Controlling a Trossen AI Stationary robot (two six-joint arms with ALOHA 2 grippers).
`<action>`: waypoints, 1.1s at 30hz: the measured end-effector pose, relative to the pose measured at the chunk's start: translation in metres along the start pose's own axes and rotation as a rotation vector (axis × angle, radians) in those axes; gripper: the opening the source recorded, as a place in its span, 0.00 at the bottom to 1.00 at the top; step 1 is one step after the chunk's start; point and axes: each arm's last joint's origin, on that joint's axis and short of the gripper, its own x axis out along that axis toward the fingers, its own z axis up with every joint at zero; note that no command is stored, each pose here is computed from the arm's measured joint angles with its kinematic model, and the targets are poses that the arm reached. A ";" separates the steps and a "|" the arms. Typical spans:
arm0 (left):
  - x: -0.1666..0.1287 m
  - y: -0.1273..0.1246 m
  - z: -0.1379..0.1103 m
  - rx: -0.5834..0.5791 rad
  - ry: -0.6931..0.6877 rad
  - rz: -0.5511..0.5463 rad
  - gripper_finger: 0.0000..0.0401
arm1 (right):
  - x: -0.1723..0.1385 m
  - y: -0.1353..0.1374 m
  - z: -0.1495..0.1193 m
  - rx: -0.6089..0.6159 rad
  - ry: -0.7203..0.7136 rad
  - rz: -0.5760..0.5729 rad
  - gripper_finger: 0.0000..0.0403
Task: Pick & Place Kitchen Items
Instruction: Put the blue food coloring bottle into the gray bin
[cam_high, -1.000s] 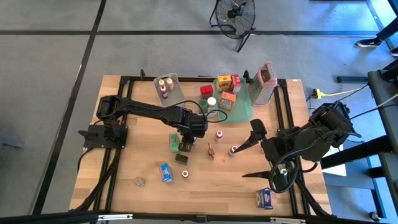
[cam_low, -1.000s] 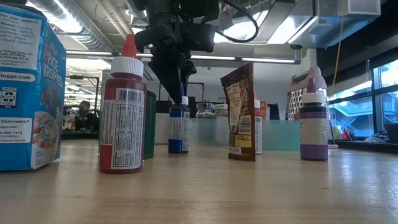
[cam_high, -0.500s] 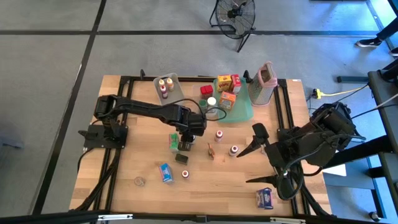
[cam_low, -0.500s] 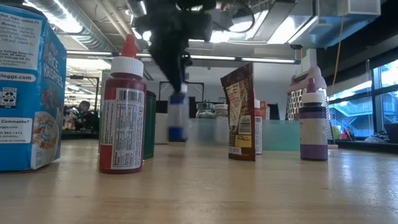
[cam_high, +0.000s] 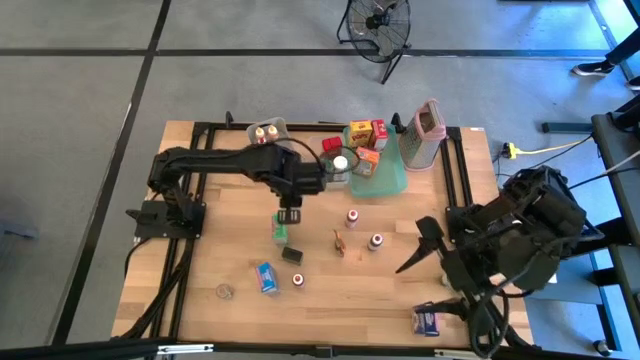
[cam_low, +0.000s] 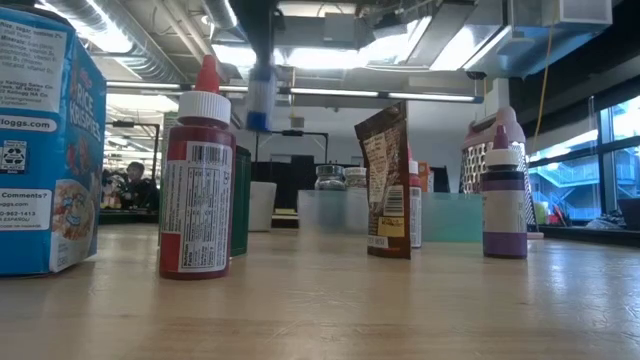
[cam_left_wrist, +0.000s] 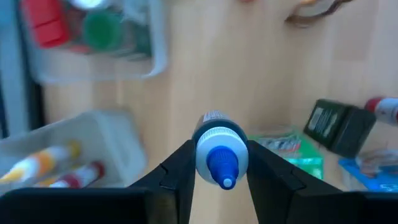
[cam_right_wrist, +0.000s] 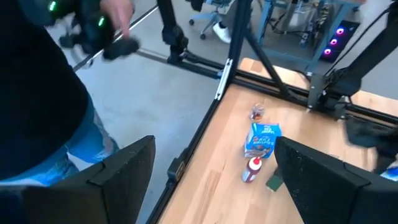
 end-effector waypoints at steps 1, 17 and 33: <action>-0.006 0.003 -0.001 -0.013 0.003 0.017 0.29 | -0.001 0.002 -0.001 -0.006 0.005 0.006 0.82; 0.001 0.133 -0.025 -0.322 0.071 0.135 0.29 | -0.006 0.015 -0.008 -0.124 0.042 0.014 0.82; 0.067 0.203 -0.056 -0.505 -0.001 0.064 0.29 | -0.010 0.008 -0.019 -0.156 0.137 -0.098 0.82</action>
